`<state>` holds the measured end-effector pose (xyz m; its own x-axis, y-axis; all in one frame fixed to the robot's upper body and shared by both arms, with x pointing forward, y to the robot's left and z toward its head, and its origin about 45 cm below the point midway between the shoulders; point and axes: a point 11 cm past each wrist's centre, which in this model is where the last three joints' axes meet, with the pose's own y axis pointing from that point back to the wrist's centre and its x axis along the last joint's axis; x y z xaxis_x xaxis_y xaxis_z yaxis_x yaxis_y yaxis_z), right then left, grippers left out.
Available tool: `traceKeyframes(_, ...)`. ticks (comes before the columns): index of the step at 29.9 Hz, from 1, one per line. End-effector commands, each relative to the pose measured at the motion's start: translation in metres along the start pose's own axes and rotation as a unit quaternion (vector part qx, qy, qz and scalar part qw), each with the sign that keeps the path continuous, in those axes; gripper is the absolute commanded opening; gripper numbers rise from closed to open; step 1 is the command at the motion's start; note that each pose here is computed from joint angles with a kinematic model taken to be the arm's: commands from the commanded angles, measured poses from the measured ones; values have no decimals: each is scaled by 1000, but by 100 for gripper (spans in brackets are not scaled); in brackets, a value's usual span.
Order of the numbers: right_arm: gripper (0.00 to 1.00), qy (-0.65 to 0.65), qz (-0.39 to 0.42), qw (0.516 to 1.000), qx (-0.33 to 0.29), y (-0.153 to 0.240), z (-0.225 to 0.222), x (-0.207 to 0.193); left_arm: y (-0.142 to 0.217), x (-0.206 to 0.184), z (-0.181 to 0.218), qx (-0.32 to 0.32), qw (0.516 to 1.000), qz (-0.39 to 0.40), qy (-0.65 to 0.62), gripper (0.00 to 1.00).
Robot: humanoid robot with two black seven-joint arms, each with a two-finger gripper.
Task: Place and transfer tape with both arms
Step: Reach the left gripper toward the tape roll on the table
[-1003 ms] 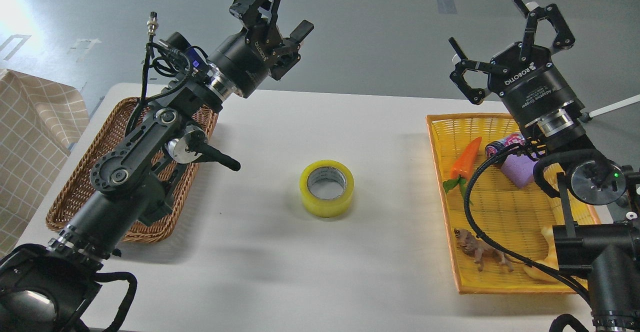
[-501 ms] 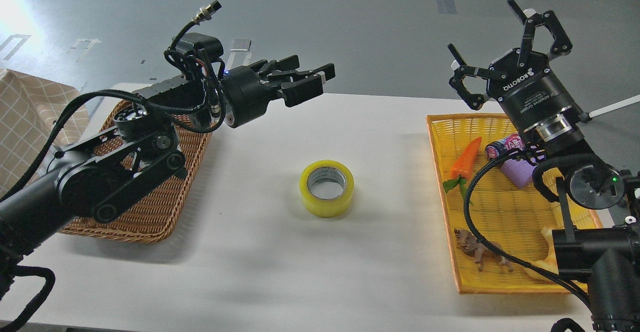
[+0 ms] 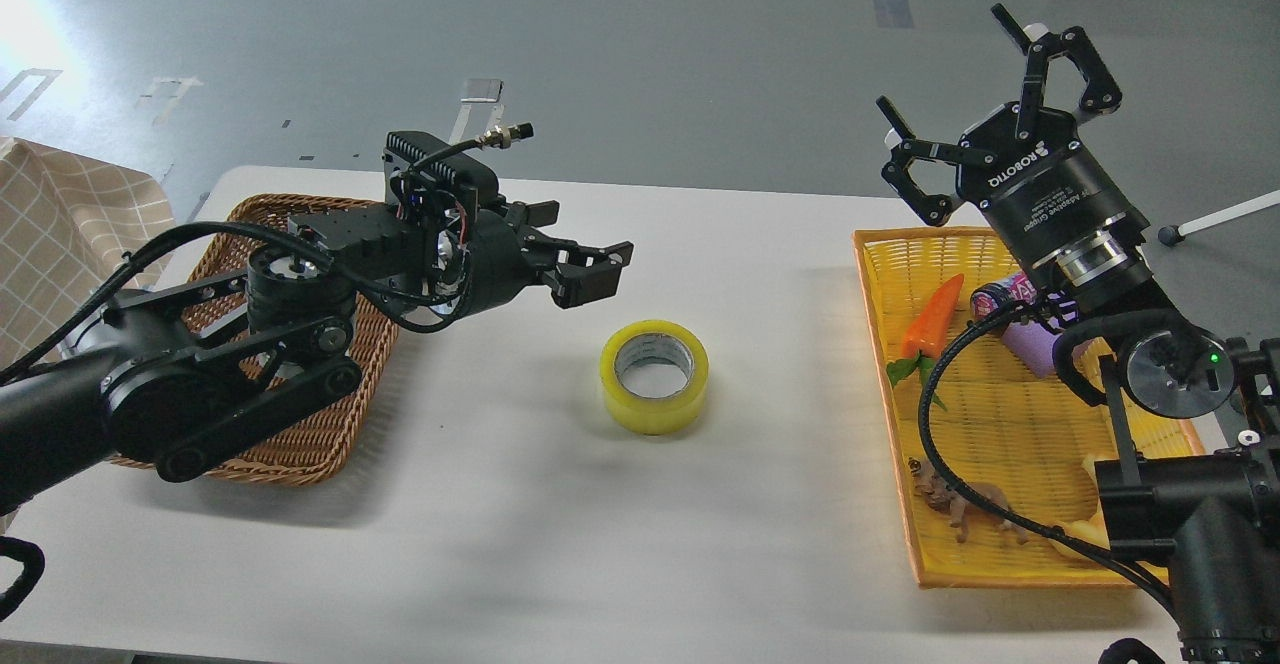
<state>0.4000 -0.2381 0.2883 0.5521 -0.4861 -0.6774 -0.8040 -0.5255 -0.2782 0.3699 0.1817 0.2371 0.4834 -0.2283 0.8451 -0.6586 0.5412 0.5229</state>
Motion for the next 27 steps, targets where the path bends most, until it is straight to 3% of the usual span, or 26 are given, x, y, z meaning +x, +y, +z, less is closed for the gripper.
traceKeyframes(1,99,-2,4,1000,-2,3,3,2,-6,-18,6,-3,1000,-25,-2,98)
traceKeyframes(16,99,-30,59,998,-9,37,24,33,-29,-41,0,29,998,-57,10,98)
traceKeyframes(27,99,-35,73,997,-2,46,24,41,-44,-62,19,23,996,-83,-5,97)
